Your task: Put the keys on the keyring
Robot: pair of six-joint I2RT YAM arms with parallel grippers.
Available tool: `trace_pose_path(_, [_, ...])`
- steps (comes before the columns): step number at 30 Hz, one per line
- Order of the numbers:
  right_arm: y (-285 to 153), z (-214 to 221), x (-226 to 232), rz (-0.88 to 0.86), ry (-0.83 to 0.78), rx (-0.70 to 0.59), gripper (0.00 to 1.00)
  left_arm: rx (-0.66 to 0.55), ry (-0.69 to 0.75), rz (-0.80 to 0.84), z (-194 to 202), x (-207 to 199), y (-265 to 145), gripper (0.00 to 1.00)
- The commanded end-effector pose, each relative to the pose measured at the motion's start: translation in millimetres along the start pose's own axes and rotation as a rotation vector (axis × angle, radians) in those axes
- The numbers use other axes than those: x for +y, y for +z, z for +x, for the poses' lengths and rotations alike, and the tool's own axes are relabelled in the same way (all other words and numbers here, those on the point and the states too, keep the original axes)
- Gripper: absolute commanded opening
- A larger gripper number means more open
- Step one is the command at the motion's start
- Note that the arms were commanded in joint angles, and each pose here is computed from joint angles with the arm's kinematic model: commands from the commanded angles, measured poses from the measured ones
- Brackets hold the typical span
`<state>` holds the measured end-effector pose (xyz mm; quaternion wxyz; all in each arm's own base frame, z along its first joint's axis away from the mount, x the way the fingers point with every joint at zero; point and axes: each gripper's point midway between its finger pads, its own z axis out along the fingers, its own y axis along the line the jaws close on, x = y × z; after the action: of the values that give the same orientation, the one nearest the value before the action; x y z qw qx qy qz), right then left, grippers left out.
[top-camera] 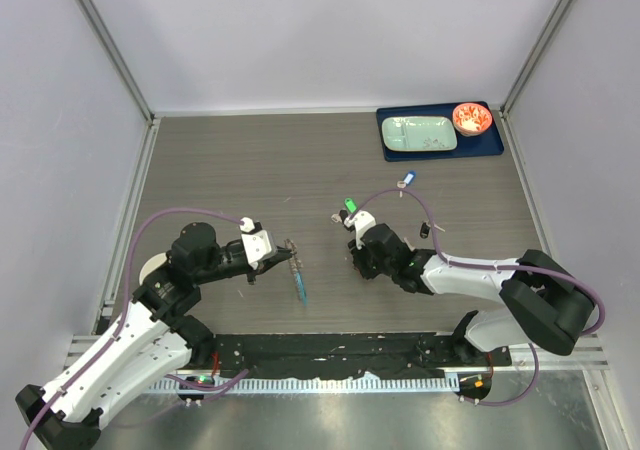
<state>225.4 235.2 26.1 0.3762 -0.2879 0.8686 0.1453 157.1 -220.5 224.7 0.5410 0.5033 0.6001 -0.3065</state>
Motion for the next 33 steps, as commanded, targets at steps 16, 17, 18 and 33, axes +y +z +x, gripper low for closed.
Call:
trace_pose_path(16, [6,-25,9,-0.026,-0.014,-0.057,0.25,-0.047,0.046,0.003,-16,2,0,0.0])
trace_pose_path(17, [6,-24,8,-0.024,-0.014,-0.055,0.25,-0.046,0.046,0.003,-15,2,0,0.0])
trace_pose_path(18, [6,-23,7,-0.02,-0.013,-0.053,0.25,-0.046,0.046,0.004,-15,2,0,0.0])
trace_pose_path(33, [-1,-16,5,-0.017,0.007,-0.055,0.24,-0.045,0.045,0.005,-15,2,0,0.0])
